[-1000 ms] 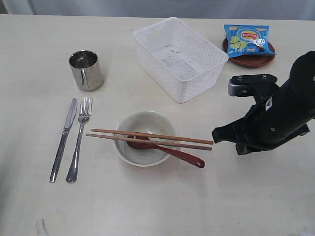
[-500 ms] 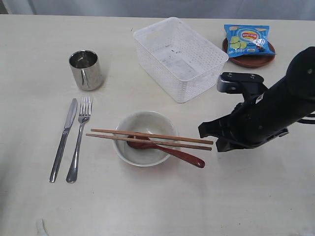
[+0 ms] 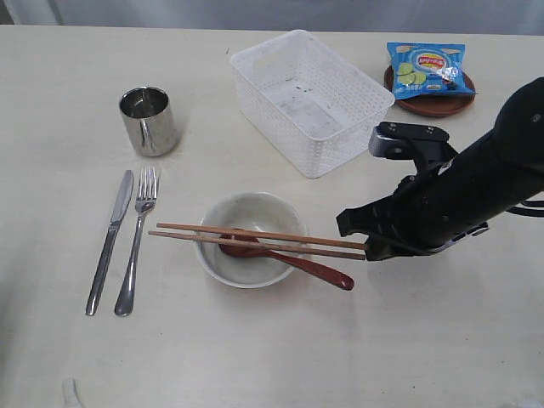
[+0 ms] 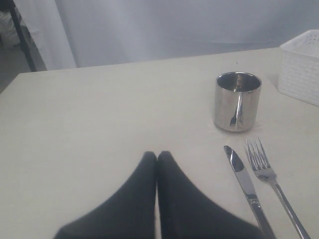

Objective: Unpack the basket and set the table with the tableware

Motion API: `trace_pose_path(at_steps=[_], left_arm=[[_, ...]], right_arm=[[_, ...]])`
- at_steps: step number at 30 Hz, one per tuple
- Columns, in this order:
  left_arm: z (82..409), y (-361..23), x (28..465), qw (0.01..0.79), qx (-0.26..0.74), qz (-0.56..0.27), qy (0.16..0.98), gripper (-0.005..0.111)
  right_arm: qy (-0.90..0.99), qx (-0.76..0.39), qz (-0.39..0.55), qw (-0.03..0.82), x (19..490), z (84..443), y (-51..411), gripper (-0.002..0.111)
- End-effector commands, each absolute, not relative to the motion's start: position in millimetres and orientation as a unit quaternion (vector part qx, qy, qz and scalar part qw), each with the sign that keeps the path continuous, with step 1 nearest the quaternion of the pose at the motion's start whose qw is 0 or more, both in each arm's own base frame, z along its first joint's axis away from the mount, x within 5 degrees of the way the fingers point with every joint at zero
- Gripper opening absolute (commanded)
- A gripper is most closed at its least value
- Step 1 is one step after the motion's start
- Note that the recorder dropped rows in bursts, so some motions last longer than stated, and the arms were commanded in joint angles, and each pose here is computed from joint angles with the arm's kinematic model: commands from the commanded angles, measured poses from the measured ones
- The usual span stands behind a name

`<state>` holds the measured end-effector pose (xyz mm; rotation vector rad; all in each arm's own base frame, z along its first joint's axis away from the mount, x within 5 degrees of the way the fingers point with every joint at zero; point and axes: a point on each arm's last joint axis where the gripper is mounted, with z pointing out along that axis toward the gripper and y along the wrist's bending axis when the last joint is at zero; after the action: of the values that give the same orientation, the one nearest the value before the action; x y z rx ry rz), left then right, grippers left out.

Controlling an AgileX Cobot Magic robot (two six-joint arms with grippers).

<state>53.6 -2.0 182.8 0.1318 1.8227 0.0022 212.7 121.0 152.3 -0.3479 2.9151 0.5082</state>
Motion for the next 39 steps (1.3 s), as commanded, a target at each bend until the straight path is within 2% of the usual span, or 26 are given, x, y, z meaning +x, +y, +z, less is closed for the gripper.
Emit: trace_pose_path(at_steps=[1, 15, 26, 30, 39], left_arm=[[182, -2, 53, 0.611, 0.057, -0.003, 0.790, 0.000], [182, -2, 53, 0.611, 0.057, -0.003, 0.790, 0.000], [182, -2, 54, 0.611, 0.059, 0.000, 0.790, 0.000], [182, -2, 54, 0.611, 0.059, 0.000, 0.790, 0.000], [182, -2, 54, 0.611, 0.059, 0.000, 0.790, 0.000]], right_arm=[[0.975, -0.117, 0.173, 0.078, 212, 152, 121, -0.001], [0.970, -0.122, 0.194, 0.082, 212, 153, 124, -0.001], [0.972, -0.129, 0.153, 0.126, 226, 160, 120, -0.001], [0.968, -0.142, 0.143, 0.151, 237, 182, 122, -0.001], [0.942, -0.201, 0.145, 0.227, 274, 260, 138, 0.000]])
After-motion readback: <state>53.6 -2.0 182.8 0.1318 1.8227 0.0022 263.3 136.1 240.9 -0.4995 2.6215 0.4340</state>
